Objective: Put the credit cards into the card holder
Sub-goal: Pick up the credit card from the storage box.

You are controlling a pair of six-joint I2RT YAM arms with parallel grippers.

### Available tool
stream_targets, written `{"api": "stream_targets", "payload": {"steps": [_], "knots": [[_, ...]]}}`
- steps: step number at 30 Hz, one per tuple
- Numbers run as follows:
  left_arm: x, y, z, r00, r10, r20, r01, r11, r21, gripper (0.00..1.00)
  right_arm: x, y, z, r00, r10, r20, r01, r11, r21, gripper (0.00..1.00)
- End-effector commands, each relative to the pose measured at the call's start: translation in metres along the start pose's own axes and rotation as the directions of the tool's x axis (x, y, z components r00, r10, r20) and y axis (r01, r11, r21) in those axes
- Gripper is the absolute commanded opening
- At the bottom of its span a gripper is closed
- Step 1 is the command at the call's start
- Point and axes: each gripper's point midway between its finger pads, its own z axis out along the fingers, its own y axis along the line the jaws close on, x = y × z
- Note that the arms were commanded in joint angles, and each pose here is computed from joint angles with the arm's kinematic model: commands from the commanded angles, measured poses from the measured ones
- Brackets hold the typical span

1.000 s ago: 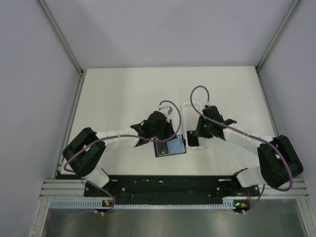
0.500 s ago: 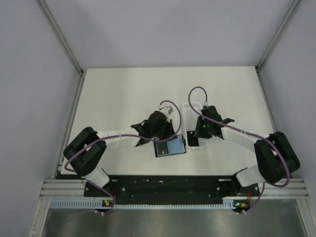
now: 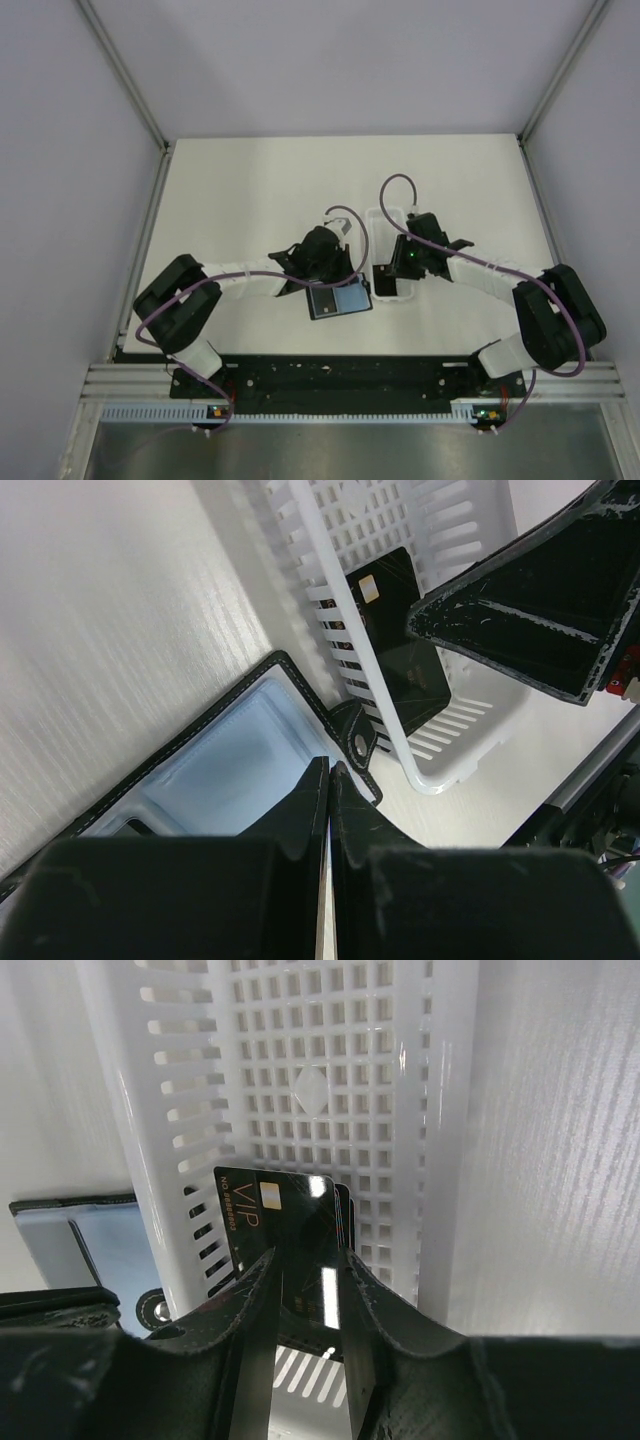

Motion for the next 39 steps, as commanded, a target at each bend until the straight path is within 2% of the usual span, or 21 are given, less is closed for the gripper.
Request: {"api": "stream_targets", "payload": {"steps": [1, 24, 32, 39], "knots": [[-0.017, -0.021, 0.002, 0.999, 0.006, 0.043, -0.008, 0.998, 0.063, 0.01, -0.014, 0.018, -0.002, 0.999, -0.001, 0.04, 0.005, 0.995, -0.095, 0.29], [-0.012, -0.019, 0.009, 1.0, 0.001, 0.023, -0.002, 0.998, 0.061, 0.0, -0.013, 0.047, -0.018, 0.997, -0.026, 0.068, 0.044, 0.961, -0.271, 0.27], [-0.012, -0.019, 0.009, 1.0, 0.0, 0.021, -0.001, 0.998, 0.058, 0.0, -0.008, 0.052, -0.017, 0.998, -0.043, 0.046, 0.056, 0.95, -0.309, 0.2], [-0.012, -0.018, 0.01, 1.0, 0.001, 0.019, -0.002, 0.999, 0.054, 0.0, 0.0, 0.046, -0.014, 0.997, -0.071, 0.024, 0.075, 0.951, -0.3, 0.19]]}}
